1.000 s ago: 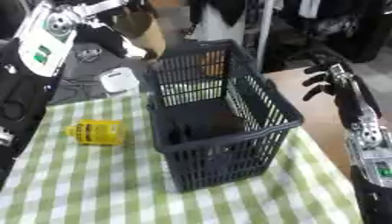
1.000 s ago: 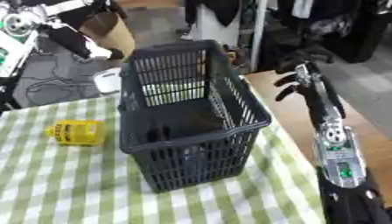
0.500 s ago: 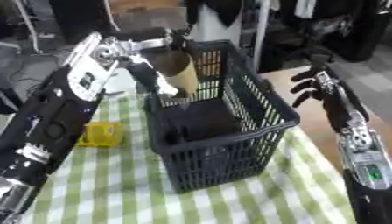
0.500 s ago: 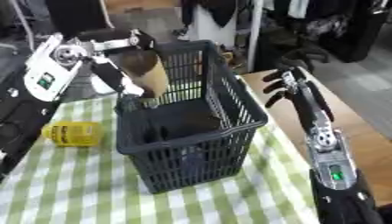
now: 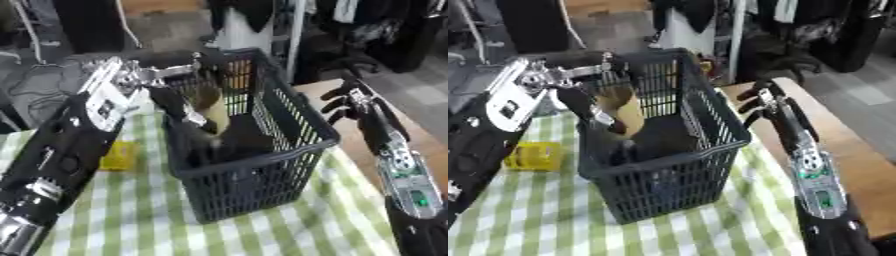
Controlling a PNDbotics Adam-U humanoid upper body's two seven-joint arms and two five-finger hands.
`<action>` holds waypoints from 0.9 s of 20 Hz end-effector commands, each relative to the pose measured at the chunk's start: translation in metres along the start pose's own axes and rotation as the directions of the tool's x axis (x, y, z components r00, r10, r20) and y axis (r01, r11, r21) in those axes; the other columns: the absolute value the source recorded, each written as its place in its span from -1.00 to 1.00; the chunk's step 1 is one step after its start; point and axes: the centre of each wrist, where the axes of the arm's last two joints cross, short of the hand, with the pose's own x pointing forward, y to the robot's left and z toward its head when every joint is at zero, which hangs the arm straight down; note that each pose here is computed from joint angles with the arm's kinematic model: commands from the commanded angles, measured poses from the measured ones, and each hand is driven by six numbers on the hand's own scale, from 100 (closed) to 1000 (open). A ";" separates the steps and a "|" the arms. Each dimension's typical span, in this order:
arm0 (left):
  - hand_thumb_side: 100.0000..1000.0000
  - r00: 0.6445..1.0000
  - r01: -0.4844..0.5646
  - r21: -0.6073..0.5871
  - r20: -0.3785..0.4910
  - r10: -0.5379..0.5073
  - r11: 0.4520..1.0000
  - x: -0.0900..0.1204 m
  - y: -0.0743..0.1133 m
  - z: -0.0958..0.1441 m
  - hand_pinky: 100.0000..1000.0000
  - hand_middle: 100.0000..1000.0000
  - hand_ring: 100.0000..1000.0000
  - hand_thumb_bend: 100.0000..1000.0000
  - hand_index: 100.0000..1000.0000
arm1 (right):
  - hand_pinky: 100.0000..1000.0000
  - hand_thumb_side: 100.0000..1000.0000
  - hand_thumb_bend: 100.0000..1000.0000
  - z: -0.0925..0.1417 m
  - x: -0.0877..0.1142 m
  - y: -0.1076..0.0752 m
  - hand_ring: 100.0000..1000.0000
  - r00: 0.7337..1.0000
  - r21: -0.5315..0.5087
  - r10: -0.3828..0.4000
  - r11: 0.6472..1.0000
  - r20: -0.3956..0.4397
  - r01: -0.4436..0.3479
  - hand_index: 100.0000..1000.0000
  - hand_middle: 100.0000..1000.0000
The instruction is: Pick up objects on the table and place them in the box.
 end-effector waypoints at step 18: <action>-0.12 0.806 0.156 0.674 -0.510 0.302 0.722 -0.022 0.040 0.242 0.38 0.34 0.40 0.15 0.66 | -0.27 0.28 -1.00 -0.001 0.004 -0.031 0.07 0.999 -0.086 0.051 0.995 0.002 -0.051 0.38 0.14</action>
